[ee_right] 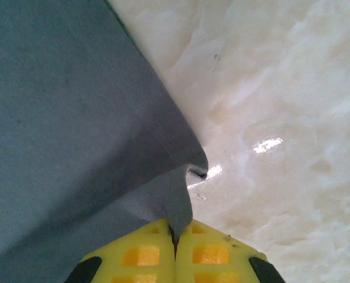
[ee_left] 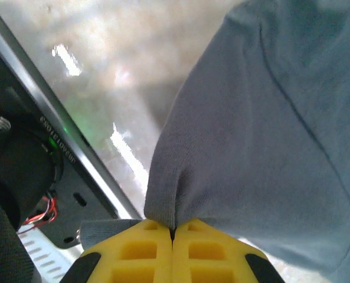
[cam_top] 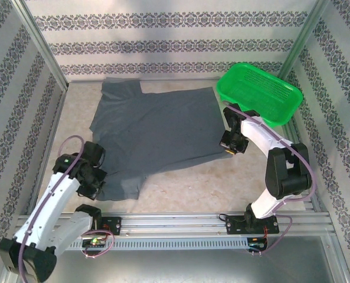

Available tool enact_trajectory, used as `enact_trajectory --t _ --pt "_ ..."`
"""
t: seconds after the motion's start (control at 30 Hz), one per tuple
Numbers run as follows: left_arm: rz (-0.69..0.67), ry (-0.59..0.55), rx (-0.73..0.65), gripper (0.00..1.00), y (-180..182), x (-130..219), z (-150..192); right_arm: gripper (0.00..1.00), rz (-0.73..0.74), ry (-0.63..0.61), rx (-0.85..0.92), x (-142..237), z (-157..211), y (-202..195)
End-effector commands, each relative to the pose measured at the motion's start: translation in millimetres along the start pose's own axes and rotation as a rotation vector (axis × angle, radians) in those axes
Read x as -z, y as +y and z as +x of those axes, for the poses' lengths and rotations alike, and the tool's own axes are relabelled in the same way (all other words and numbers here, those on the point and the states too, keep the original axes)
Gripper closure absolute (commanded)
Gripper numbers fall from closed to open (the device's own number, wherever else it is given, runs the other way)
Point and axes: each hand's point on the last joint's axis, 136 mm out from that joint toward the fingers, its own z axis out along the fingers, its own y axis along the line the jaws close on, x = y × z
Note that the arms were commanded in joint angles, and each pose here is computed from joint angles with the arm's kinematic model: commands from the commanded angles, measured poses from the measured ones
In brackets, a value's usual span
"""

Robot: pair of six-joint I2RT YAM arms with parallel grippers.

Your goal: Fold and stack the t-shirts

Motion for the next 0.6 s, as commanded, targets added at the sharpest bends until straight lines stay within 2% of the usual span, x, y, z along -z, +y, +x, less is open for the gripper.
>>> enact_trajectory --t 0.0,0.17,0.43,0.57 --pt "-0.1 0.013 -0.014 1.0 0 -12 16 1.0 0.047 0.018 0.027 -7 6 -12" --pt "-0.116 0.02 -0.077 1.0 -25 -29 34 1.0 0.056 0.025 0.003 -12 8 -26" --pt "-0.058 -0.124 -0.13 1.0 -50 -12 6 1.0 0.031 0.032 -0.006 -9 8 -25" --pt "0.021 -0.182 -0.15 1.0 -78 1 -15 1.0 0.009 0.029 -0.011 -4 1 -16"
